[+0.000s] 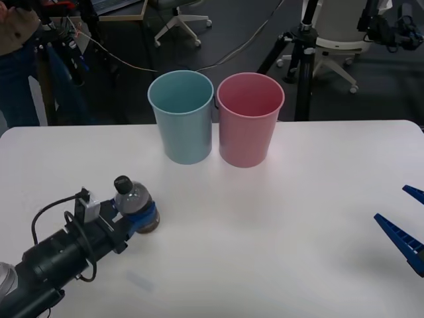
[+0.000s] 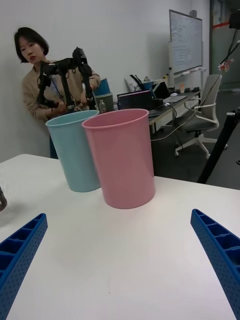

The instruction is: Grasp the object on the table and drop it into the matching bin: aluminum can to the light blue bin, PET bottle to the pink bin.

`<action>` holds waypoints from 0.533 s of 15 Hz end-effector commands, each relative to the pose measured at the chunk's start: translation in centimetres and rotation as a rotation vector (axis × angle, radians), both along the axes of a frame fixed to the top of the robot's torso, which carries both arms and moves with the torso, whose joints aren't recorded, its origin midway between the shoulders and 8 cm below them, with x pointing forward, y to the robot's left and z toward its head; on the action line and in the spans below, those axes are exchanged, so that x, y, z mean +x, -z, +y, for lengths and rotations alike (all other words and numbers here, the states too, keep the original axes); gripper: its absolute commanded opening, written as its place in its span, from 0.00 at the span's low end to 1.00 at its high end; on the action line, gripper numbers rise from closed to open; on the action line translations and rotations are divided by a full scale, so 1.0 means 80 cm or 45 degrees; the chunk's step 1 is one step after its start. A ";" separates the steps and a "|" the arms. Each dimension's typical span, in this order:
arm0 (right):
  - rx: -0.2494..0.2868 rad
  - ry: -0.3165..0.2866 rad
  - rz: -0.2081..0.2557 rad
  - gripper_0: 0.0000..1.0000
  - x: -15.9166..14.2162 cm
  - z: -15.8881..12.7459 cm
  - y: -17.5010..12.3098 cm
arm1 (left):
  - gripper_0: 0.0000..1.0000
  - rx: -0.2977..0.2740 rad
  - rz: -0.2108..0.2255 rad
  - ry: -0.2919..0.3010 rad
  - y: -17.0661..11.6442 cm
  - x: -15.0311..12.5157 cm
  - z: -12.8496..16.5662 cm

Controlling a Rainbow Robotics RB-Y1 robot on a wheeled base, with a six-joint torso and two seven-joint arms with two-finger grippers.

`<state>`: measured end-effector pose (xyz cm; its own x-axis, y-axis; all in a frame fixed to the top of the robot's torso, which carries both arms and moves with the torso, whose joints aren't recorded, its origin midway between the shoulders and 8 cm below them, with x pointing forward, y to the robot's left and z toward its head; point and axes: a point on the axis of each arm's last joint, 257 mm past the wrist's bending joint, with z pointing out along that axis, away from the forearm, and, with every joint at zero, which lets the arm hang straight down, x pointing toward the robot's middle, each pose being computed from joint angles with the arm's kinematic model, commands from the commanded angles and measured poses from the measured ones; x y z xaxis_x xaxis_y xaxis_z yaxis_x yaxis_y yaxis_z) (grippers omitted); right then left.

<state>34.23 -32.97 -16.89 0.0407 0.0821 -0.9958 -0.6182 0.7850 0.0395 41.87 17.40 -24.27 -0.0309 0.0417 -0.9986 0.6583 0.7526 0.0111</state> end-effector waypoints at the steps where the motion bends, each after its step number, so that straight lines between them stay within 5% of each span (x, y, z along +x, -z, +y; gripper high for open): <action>1: 0.000 0.000 0.000 1.00 0.000 0.000 0.000 | 0.00 0.004 -0.035 -0.002 -0.029 -0.003 0.003; 8: 0.000 0.000 0.000 1.00 0.000 0.000 0.000 | 0.00 -0.013 -0.023 0.009 -0.080 -0.009 0.014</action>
<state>34.23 -32.97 -16.89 0.0407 0.0821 -0.9958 -0.6182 0.7850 0.0394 41.28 18.45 -18.37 -0.0078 0.0337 -0.9994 0.6641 0.7474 0.0200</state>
